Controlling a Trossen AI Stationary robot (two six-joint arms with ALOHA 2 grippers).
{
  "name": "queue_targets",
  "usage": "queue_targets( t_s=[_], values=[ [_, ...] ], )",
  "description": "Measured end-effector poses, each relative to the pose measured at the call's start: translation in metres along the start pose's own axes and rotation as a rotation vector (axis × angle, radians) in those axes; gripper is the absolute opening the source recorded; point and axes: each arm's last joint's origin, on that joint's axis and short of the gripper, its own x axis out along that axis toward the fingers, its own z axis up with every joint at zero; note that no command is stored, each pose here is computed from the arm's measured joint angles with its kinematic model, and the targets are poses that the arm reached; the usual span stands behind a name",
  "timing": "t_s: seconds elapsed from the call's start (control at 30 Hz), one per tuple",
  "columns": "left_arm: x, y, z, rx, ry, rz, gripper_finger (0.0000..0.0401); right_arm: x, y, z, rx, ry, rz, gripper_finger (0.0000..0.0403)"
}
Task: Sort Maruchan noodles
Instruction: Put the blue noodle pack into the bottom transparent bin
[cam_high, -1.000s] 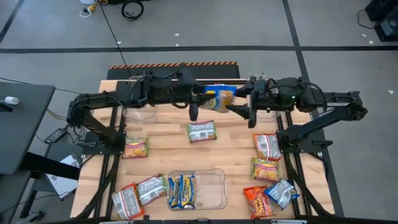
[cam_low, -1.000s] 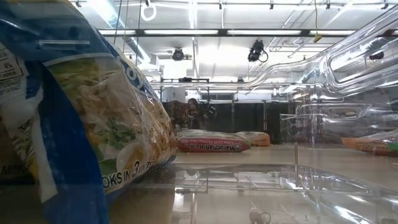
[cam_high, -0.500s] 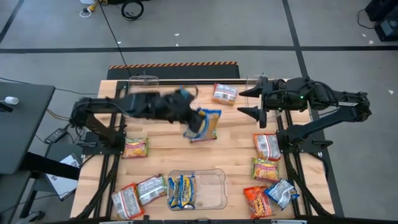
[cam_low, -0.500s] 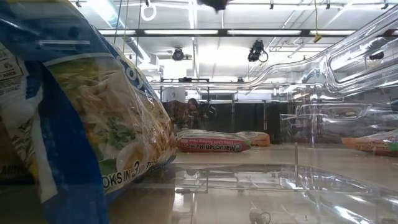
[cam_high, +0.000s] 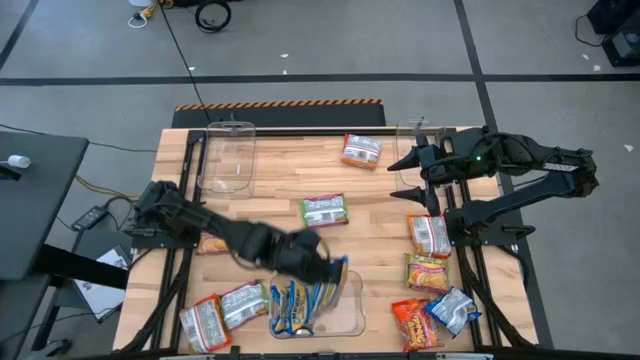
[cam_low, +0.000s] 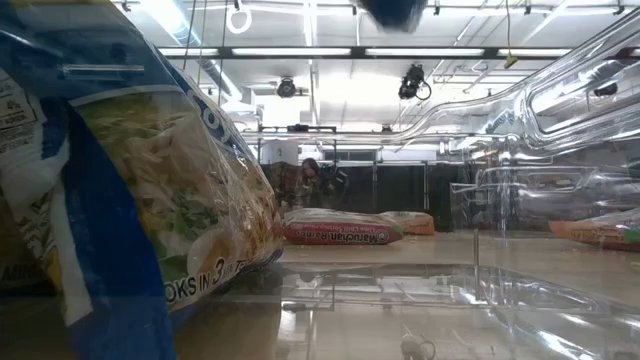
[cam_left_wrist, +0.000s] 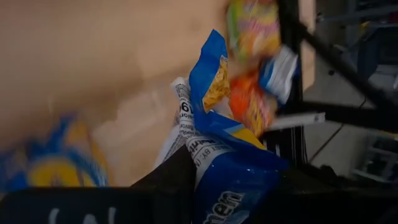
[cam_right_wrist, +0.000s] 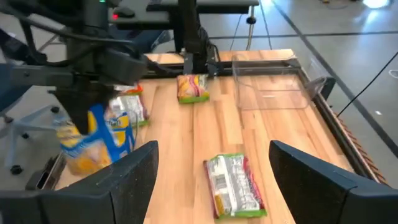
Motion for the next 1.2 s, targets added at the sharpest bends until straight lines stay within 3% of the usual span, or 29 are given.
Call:
queue_targets(
  t_s=[0.17,0.33,0.63,0.93,1.2],
  values=[
    [0.005,0.008,-0.032,-0.135,0.065,0.04,0.0088,-0.002,0.001,-0.004,0.0,0.038,0.024,0.031],
    [0.019,0.02,-0.04,-0.194,0.046,0.13,0.007,-0.003,0.001,-0.005,0.03,0.041,0.023,0.031],
    [0.071,0.038,-0.03,-0.222,0.126,0.32,0.0071,-0.004,0.001,-0.006,0.086,0.055,0.037,0.031],
    [0.083,0.048,-0.011,-0.22,0.107,0.44,0.0073,-0.007,0.003,-0.012,0.093,0.117,0.113,0.031],
    [0.082,0.049,-0.012,-0.157,0.146,0.444,0.0075,-0.01,0.007,-0.02,0.034,0.195,0.248,0.031]
  ],
)
